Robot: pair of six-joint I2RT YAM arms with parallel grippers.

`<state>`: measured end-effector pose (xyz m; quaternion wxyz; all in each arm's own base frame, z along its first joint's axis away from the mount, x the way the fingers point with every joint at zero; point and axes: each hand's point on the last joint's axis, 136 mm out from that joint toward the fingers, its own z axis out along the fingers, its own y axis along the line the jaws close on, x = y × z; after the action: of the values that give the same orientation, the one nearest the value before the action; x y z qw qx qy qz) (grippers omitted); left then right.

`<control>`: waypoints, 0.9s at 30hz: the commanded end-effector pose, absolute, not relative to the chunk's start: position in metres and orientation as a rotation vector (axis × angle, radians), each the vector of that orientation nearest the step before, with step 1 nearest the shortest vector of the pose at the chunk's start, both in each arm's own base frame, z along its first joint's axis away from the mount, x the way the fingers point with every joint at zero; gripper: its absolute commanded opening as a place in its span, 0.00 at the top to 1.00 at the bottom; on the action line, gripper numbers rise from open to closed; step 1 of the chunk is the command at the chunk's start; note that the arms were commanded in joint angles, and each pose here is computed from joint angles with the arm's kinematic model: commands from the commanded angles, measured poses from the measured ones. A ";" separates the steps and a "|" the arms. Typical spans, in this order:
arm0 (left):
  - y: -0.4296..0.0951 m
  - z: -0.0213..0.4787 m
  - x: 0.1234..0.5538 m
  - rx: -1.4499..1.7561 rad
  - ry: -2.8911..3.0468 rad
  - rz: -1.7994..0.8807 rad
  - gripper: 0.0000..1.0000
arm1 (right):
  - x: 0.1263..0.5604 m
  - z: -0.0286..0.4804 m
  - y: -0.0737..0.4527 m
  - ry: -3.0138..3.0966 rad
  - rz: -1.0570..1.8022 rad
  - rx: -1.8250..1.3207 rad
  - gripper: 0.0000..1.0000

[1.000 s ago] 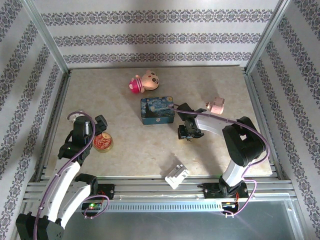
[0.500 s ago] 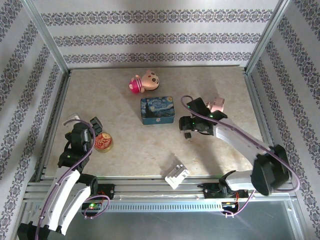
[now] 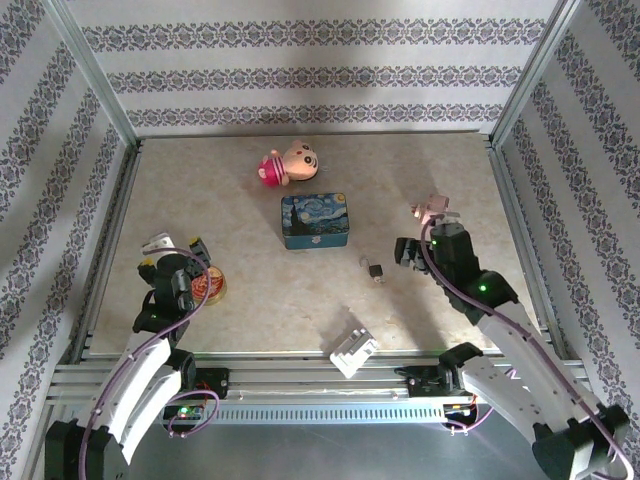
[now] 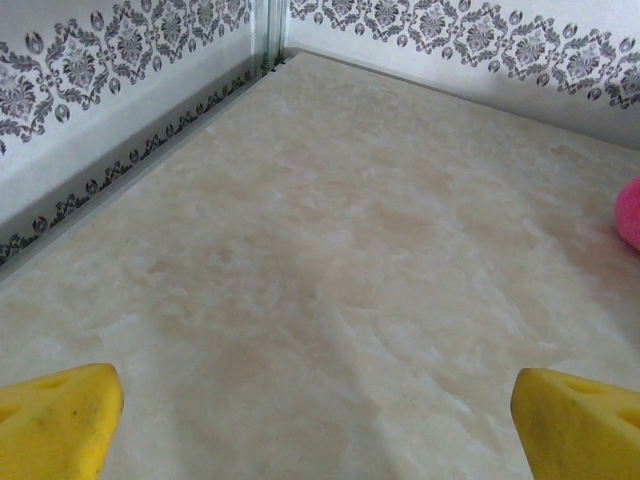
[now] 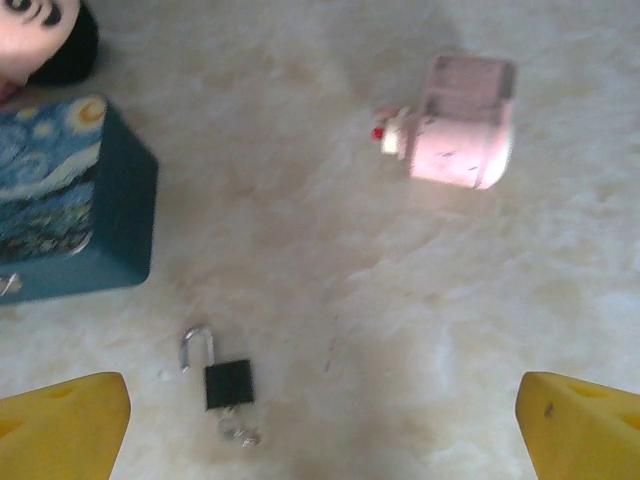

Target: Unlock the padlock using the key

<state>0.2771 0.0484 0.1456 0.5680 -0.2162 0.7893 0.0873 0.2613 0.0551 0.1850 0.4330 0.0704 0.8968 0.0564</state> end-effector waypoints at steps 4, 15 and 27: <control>0.044 0.165 0.298 -0.385 1.751 0.214 0.01 | 0.268 0.183 0.014 2.103 0.037 0.340 0.02; 0.034 0.141 0.336 -0.223 1.783 0.177 0.01 | 0.286 0.173 0.000 1.876 -0.087 0.202 0.02; 0.014 0.126 0.365 -0.082 1.777 0.024 0.01 | 0.287 0.157 -0.013 1.747 -0.144 0.132 0.02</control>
<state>0.3491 0.0219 0.0953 0.5807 -0.0694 0.8105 0.0322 0.2820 -0.0128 0.1433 0.6041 0.0668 0.7913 -0.0663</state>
